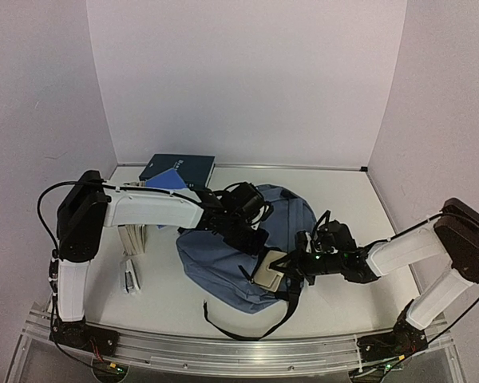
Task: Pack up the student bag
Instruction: Place the personal item in the student bag, then zip the student bag at the center of the board.
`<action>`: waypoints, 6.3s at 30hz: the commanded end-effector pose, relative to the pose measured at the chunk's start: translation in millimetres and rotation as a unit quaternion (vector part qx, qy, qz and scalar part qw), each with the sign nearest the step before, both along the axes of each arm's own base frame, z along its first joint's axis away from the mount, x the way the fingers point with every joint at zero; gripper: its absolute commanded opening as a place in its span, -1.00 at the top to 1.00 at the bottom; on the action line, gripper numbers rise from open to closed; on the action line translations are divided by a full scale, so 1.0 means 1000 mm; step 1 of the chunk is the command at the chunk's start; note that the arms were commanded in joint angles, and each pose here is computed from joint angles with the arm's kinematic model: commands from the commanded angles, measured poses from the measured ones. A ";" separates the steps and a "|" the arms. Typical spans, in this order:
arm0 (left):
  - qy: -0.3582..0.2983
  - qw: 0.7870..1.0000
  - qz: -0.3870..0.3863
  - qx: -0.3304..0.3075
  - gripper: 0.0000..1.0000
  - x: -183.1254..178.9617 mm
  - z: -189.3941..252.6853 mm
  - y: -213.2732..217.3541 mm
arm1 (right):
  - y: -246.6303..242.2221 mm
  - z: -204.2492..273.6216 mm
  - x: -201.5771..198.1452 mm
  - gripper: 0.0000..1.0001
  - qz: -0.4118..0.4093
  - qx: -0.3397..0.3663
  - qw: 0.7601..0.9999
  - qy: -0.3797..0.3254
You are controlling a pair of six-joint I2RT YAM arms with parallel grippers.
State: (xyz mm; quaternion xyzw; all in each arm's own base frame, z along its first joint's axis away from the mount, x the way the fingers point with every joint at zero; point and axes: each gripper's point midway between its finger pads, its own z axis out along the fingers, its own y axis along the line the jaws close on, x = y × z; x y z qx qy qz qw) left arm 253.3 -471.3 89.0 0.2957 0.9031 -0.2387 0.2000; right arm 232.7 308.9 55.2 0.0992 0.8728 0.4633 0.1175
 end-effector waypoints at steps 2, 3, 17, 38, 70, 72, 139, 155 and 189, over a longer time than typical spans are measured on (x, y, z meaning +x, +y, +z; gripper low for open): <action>-0.030 0.993 -0.012 -0.111 1.00 0.001 0.078 -0.022 | -0.004 0.013 0.021 1.00 -0.075 0.022 0.997 -0.021; -0.025 0.994 -0.013 -0.108 0.99 -0.001 0.074 -0.020 | -0.005 0.016 0.025 1.00 -0.088 0.030 0.995 -0.025; -0.004 0.992 -0.024 -0.126 1.00 -0.008 0.074 -0.026 | 0.022 0.020 0.056 1.00 -0.127 0.093 0.987 -0.031; 0.013 0.990 0.030 -0.136 1.00 0.015 0.070 -0.005 | -0.032 0.014 0.032 -0.14 -0.106 -0.134 0.981 -0.092; 0.037 0.992 -0.022 -0.117 1.00 0.001 0.050 -0.011 | 0.052 0.019 0.052 0.74 -0.007 -0.043 0.986 -0.164; 0.029 0.993 -0.013 -0.113 0.97 0.004 0.054 -0.007 | 0.040 0.021 0.044 0.64 -0.012 -0.048 0.985 -0.164; 0.135 0.950 0.276 -0.049 0.99 -0.018 -0.047 0.182 | 0.049 0.022 -0.017 1.00 0.067 -0.421 0.872 -0.240; 0.056 0.967 0.247 -0.028 0.20 0.033 -0.018 0.172 | 0.077 0.028 -0.004 1.00 0.084 -0.316 0.920 -0.216; 0.049 0.948 0.282 -0.137 0.70 0.071 -0.005 0.152 | 0.008 0.041 0.005 0.16 0.040 -0.183 0.969 -0.158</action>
